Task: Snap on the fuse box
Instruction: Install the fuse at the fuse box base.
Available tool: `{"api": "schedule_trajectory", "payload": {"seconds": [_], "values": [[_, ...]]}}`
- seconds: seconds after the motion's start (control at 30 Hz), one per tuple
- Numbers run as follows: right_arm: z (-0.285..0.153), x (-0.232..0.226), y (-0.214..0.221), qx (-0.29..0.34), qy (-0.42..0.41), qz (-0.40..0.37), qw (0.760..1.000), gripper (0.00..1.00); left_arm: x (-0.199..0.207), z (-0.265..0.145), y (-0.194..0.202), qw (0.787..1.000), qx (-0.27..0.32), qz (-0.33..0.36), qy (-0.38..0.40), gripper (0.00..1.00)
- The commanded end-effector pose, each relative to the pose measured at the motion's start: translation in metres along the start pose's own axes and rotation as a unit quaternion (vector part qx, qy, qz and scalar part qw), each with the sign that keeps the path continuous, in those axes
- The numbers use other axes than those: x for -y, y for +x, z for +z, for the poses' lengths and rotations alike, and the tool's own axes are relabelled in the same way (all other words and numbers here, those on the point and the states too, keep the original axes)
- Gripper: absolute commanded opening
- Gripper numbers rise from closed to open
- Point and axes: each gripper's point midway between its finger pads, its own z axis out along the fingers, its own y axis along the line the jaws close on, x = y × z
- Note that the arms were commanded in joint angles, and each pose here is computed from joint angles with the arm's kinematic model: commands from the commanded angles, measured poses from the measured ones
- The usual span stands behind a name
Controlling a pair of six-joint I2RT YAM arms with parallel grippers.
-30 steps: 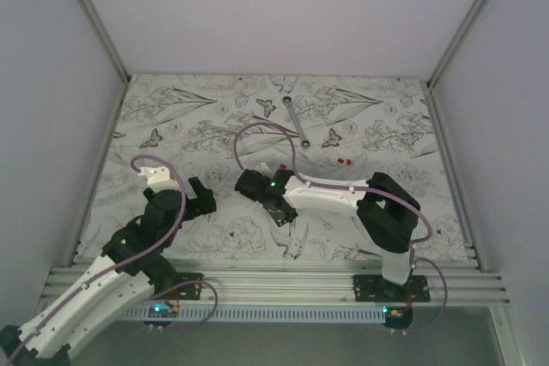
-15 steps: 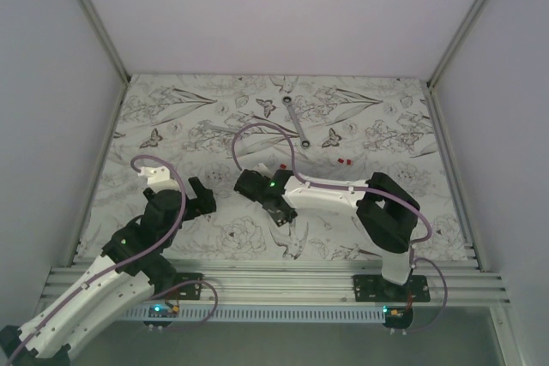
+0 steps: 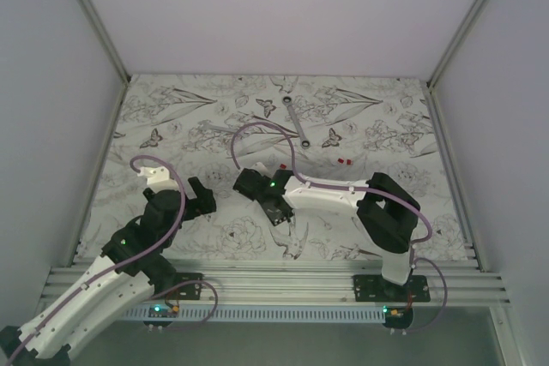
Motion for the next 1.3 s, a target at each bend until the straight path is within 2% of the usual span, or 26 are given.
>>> {"api": "schedule_trajectory", "payload": {"seconds": [0.0, 0.17, 0.4, 0.8, 0.93, 1.27], "values": [[0.013, -0.008, 0.015, -0.022, 0.001, -0.003, 1.000, 0.03, -0.009, 0.001, 0.004, 1.000, -0.002, 0.003, -0.016, 1.00], [0.007, 0.010, 0.023, -0.027, 0.035, 0.001, 0.999, 0.00, -0.008, 0.001, 0.005, 1.000, -0.003, 0.003, -0.015, 1.00], [0.000, 0.024, 0.029, -0.032, 0.033, 0.001, 0.999, 0.00, -0.009, 0.001, 0.005, 1.000, -0.002, 0.003, -0.015, 1.00], [0.012, 0.016, 0.033, -0.062, 0.014, 0.002, 0.998, 0.01, -0.008, 0.001, 0.005, 1.000, -0.003, 0.002, -0.015, 1.00], [0.011, 0.015, 0.026, -0.056, 0.011, 0.007, 0.998, 0.03, -0.008, 0.001, 0.005, 1.000, -0.003, 0.003, -0.015, 1.00], [0.000, 0.010, 0.011, -0.027, -0.011, 0.022, 0.999, 0.16, -0.008, 0.001, 0.005, 1.000, -0.003, 0.002, -0.016, 1.00]]}}
